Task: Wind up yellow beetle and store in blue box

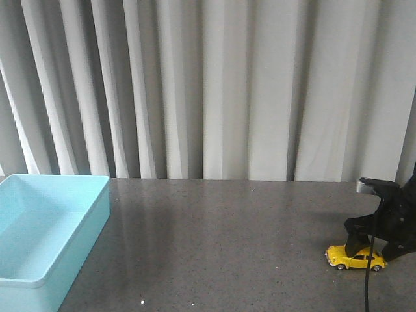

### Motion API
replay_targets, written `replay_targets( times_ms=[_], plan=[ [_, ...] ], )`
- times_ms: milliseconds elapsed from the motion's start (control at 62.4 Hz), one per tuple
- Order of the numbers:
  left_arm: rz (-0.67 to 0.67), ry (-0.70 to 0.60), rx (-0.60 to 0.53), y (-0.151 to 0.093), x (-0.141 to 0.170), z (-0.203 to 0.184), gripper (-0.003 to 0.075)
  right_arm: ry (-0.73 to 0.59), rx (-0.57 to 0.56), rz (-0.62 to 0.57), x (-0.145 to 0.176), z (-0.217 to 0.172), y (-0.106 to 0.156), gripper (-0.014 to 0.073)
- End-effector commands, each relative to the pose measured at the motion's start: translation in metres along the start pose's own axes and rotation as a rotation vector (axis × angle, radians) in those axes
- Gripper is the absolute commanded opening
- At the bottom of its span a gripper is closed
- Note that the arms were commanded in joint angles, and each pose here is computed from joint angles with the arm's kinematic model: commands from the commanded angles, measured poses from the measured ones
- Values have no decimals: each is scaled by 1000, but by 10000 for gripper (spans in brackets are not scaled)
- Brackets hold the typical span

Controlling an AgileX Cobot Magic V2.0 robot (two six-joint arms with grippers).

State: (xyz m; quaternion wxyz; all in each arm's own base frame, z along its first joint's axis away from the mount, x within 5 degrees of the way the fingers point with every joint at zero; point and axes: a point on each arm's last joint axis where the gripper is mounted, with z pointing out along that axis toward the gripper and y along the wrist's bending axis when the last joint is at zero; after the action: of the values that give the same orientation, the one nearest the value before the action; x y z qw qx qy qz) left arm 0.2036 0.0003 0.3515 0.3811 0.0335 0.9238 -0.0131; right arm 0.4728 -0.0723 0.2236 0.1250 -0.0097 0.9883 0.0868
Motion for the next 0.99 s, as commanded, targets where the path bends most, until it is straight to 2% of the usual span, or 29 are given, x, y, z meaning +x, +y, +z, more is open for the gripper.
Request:
replay_targets(
  times_ms=[0, 192, 449, 785, 978],
  plan=[
    [-6, -94, -7, 1, -13, -10, 472, -105, 8, -37, -8, -44, 4, 578],
    [-6, -94, -7, 1, -13, -10, 472, -242, -32, -49, -13, -97, 22, 578],
    [-6, -94, -7, 1, -13, -10, 472, -403, -21, -52, 5, -177, 51, 578],
    [-6, -94, -7, 1, -13, -10, 472, -567, 95, -211, 49, -260, 139, 578],
    [-4, -93, -9, 1, -13, -10, 472, -612, 39, -262, 80, -284, 174, 578]
  ],
)
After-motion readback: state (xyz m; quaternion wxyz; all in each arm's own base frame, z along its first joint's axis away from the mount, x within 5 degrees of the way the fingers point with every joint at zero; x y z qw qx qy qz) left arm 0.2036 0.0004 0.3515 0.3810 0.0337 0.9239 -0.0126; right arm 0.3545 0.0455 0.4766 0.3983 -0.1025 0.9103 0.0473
